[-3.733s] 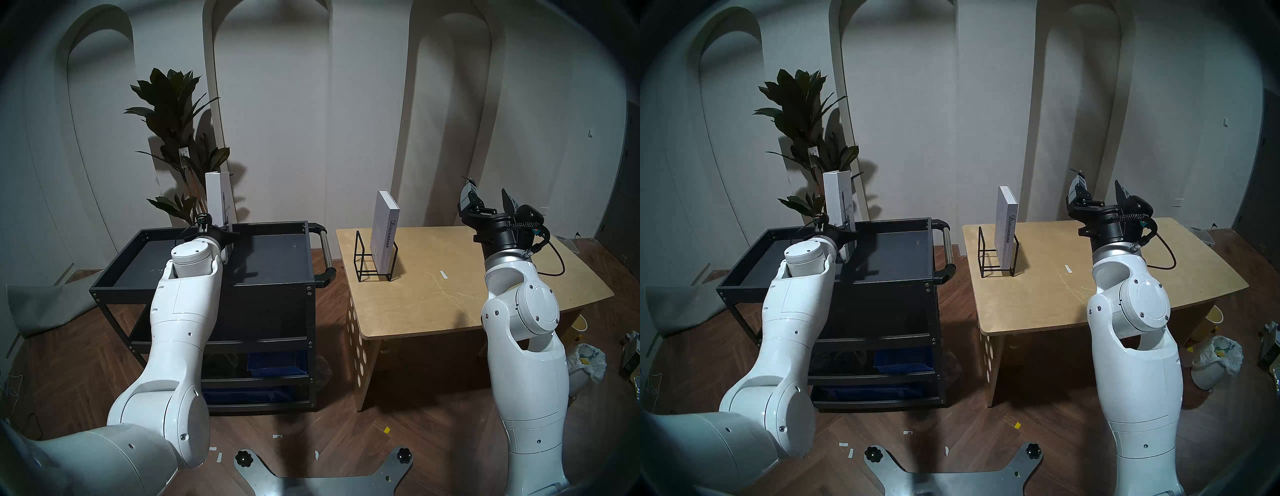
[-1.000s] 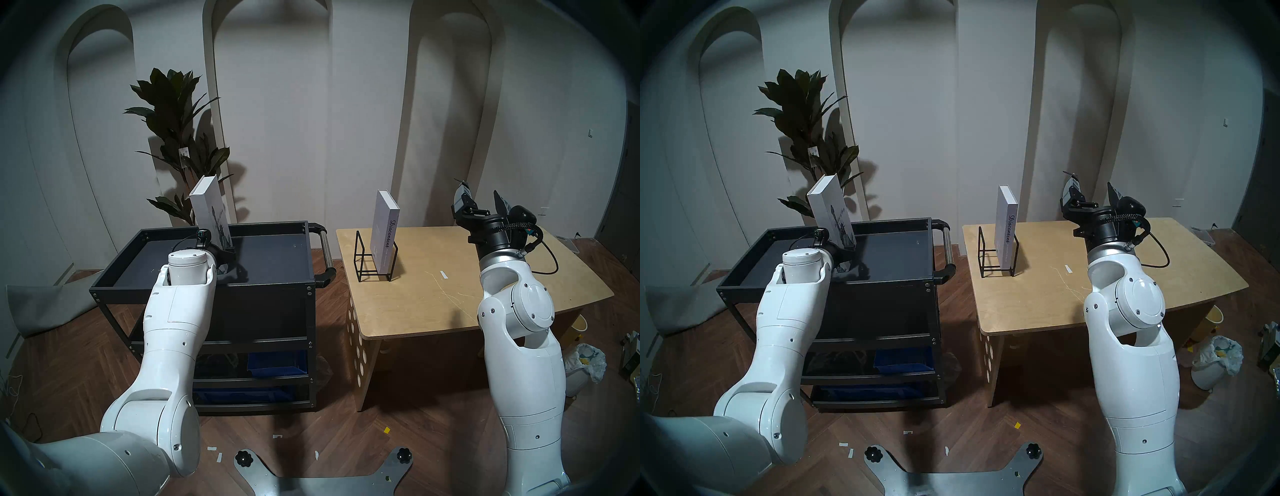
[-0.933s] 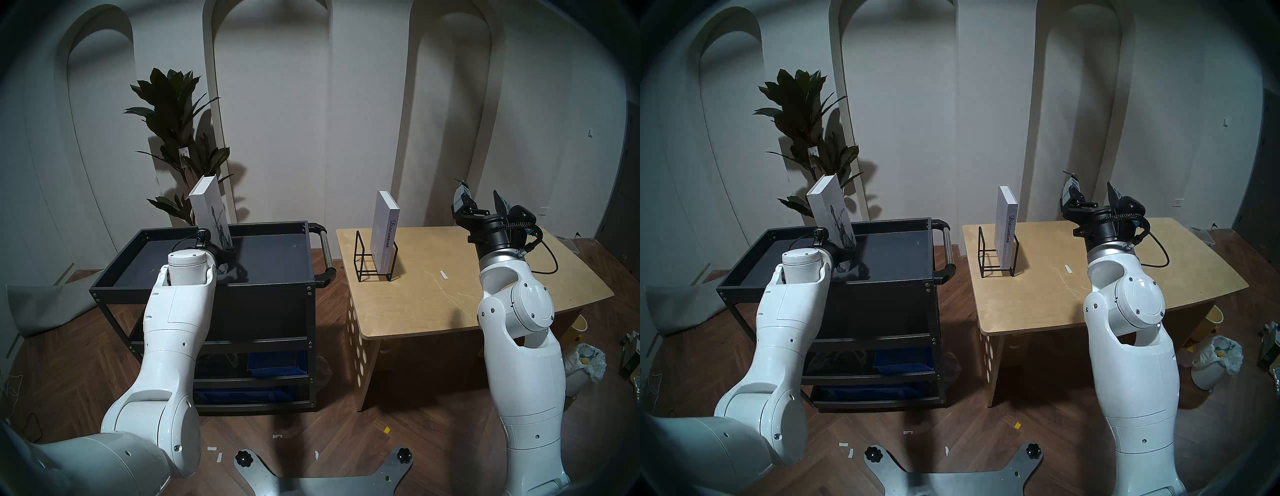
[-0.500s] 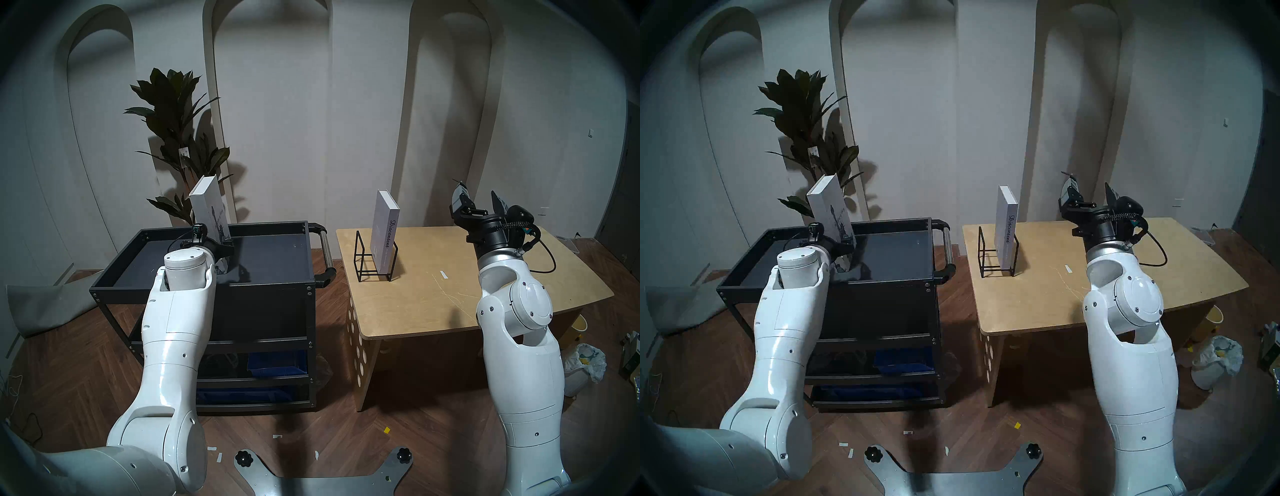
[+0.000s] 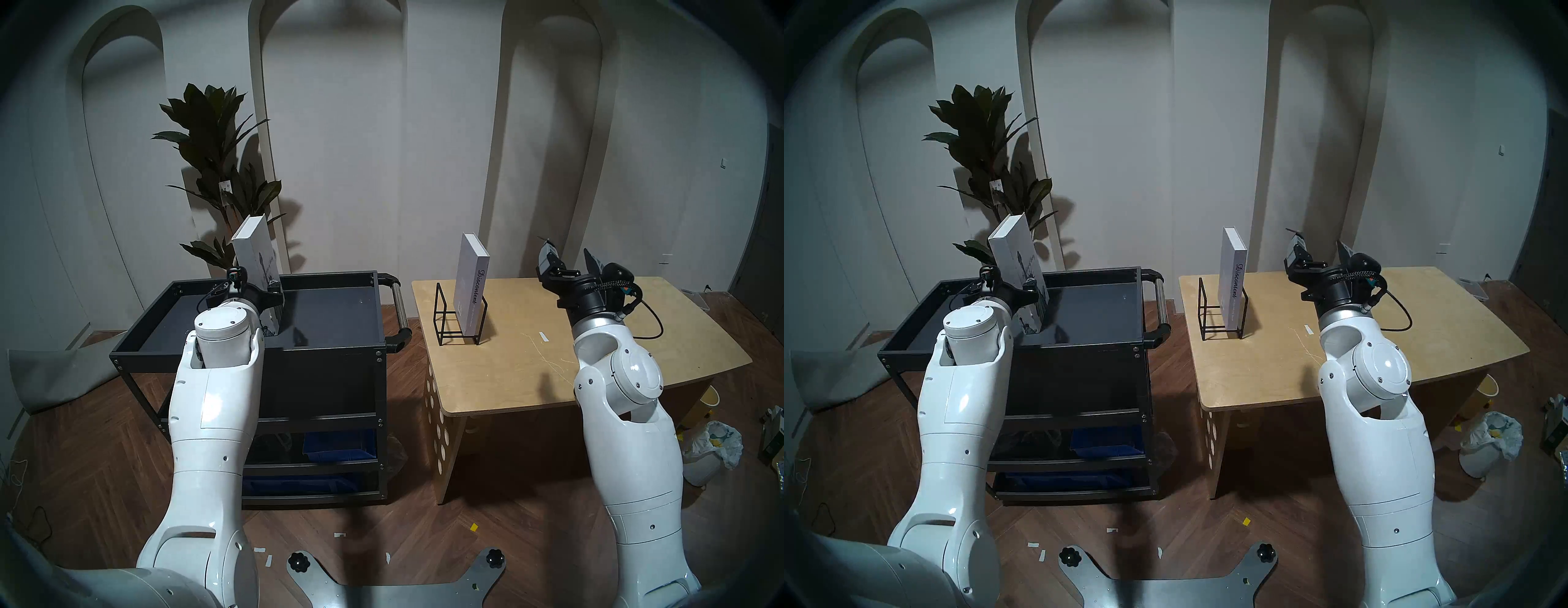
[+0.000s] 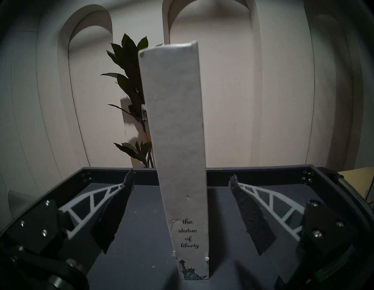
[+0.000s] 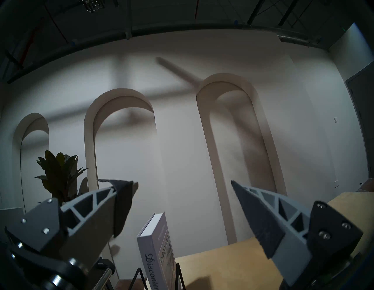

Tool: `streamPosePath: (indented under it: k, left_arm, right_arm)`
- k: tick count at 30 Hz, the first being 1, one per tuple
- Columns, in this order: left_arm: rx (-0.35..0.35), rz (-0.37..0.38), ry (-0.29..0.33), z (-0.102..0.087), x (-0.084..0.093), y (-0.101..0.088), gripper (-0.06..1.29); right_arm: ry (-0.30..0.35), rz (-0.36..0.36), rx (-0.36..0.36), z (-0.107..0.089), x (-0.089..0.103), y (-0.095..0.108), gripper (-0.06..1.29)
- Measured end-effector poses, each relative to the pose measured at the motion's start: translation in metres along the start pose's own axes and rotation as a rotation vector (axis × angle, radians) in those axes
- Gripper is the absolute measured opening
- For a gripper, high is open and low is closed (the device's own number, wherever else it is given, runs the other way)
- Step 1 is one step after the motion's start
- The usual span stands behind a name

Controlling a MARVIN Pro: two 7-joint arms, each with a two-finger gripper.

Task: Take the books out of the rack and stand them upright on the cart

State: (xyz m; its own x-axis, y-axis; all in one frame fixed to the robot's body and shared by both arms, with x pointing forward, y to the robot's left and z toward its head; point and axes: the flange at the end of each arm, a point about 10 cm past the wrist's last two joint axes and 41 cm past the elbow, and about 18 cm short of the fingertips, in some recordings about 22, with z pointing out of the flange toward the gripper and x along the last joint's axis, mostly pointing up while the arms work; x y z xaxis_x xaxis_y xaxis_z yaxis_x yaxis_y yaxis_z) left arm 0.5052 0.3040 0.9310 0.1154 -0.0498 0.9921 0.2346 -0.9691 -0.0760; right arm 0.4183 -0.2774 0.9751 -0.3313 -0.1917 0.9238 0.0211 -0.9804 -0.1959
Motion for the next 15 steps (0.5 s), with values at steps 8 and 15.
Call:
streamPosePath:
  k: [8,15]
  left_arm:
    - [0.017,-0.04,0.038,-0.023,0.005,-0.01,1.21]
    - [0.008,-0.059,0.075,-0.04,0.012,-0.016,1.21]
  right_arm:
    - [-0.051,-0.004,0.028,0.004,-0.014,-0.016,1.23]
    - [-0.088,-0.027,0.013,0.01,-0.028,-0.02,1.23]
